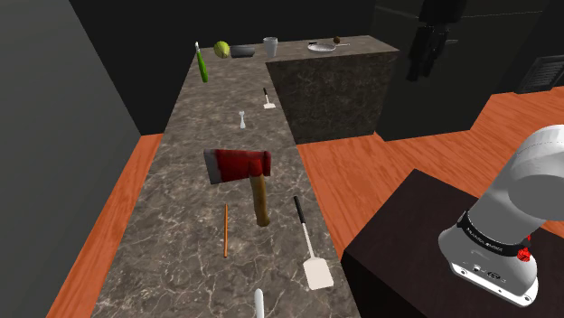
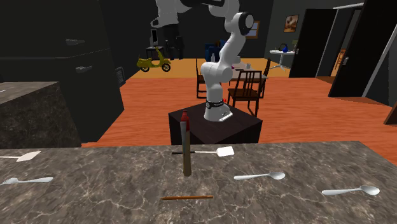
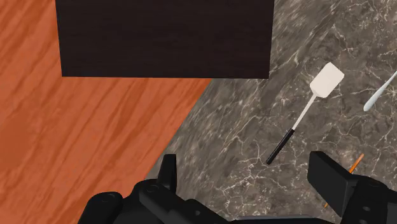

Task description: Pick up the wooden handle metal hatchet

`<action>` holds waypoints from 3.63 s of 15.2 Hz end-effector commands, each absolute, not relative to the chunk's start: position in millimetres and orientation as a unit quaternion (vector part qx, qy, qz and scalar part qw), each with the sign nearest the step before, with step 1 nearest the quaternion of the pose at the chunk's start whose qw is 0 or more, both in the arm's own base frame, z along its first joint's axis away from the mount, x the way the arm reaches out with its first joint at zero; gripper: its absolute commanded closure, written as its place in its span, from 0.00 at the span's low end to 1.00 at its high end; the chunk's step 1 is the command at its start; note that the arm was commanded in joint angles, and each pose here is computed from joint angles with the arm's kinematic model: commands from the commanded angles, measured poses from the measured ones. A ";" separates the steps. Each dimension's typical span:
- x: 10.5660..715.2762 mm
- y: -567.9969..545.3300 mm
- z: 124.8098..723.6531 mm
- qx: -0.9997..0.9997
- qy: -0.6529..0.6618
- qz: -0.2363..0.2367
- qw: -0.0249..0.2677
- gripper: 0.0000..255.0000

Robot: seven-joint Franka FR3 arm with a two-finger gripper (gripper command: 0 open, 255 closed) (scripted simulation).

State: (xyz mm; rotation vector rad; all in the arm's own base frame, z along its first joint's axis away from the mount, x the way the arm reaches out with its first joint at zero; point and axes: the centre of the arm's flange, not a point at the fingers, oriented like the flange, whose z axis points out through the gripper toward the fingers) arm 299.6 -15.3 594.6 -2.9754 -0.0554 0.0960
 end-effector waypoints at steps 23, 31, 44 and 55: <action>437.9 225.2 521.6 -0.951 -0.303 -0.031 0.043 0.00; 454.6 326.0 496.2 -0.914 -0.401 -0.053 0.028 0.00; 455.9 368.0 445.3 -0.895 -0.441 -0.062 0.021 0.00; 455.9 368.0 450.6 -0.895 -0.441 -0.062 0.021 1.00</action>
